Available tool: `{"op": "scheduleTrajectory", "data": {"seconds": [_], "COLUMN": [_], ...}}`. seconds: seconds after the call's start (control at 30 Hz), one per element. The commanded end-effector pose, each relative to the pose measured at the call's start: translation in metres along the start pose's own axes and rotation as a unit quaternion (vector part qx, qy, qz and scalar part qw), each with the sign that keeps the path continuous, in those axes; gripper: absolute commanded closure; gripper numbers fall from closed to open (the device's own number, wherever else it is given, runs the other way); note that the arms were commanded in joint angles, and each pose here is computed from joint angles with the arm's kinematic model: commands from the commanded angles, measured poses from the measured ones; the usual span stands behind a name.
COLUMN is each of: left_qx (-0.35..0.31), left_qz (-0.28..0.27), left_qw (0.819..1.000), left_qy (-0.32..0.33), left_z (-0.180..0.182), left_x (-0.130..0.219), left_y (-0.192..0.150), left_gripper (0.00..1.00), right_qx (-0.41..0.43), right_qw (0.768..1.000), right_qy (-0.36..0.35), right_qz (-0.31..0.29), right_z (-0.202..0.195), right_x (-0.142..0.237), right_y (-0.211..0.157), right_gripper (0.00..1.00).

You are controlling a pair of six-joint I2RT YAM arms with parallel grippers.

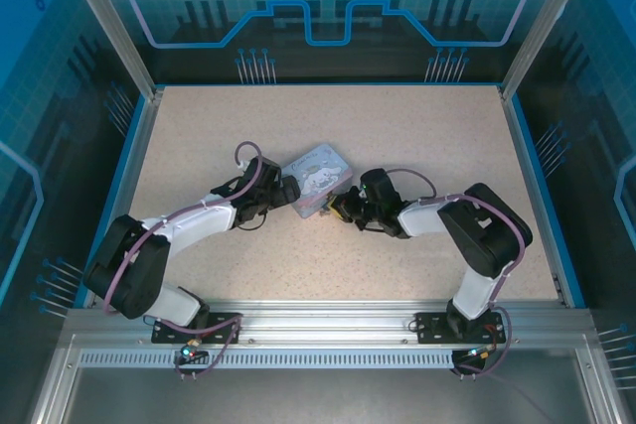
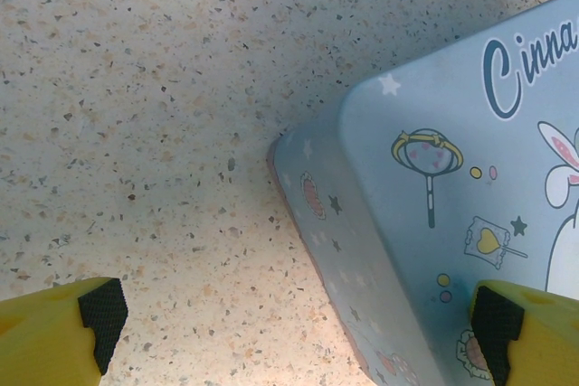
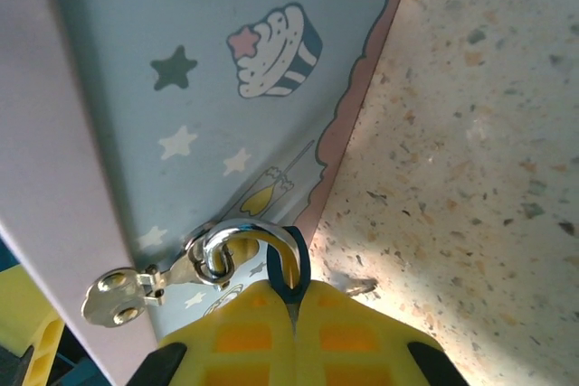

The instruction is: Unlock a padlock with a key

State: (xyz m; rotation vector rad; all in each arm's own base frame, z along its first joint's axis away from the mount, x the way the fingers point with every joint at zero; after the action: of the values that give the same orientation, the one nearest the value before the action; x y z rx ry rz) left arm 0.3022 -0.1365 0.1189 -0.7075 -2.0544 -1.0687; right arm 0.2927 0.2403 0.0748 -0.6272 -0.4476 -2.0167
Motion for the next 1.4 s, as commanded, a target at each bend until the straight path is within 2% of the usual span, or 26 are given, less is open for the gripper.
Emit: {"op": "scheduleTrajectory", "data": {"seconds": [0.0, 0.13, 0.33, 0.7, 0.83, 1.07, 1.37], "left_qx": [-0.019, -0.020, -0.019, -0.020, -0.020, -0.019, -0.019], "left_qz": [0.030, 0.030, 0.030, 0.033, 0.034, 0.036, 0.037], "left_qw": [0.999, 0.998, 0.998, 0.998, 0.998, 0.998, 0.998], "left_qy": [0.042, 0.043, 0.045, 0.045, 0.046, 0.046, 0.046], "left_z": [0.021, 0.021, 0.022, 0.023, 0.023, 0.023, 0.023], "left_x": [-0.008, -0.008, -0.008, -0.008, -0.009, -0.010, -0.011], "left_y": [-0.015, -0.016, -0.016, -0.017, -0.017, -0.018, -0.019], "left_gripper": [0.01, 0.01, 0.01, 0.01, 0.01, 0.01, 0.01], "right_qx": [0.003, 0.010, 0.032, 0.039, 0.014, -0.007, 0.005], "right_qw": [1.000, 1.000, 0.996, 0.997, 1.000, 1.000, 1.000], "right_qy": [-0.025, -0.017, -0.083, -0.073, -0.016, 0.026, 0.002], "right_qz": [-0.016, -0.016, -0.007, 0.000, -0.004, 0.002, -0.017], "right_z": [-0.005, 0.002, -0.004, -0.003, -0.001, 0.013, 0.016], "right_x": [0.006, 0.008, 0.015, 0.009, 0.002, -0.003, 0.014], "right_y": [0.004, 0.011, 0.015, 0.023, 0.024, 0.023, 0.027], "right_gripper": [1.00, 1.00, 1.00, 1.00, 1.00, 1.00, 1.00]}}
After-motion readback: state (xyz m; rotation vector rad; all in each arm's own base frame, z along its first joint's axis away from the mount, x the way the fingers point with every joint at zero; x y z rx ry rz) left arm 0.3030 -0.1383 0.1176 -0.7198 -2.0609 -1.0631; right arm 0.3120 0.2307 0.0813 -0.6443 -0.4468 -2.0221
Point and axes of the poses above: each hand's point on the last joint's axis, 136 mm out from that joint toward the fingers, its own x axis back along the fingers, its own z axis along the line the jaws close on, y = z × x, the point moved 6 cm from there along x, back along the fingers, and after that the axes turned 7 degrees about x, right-handed, at the moved point
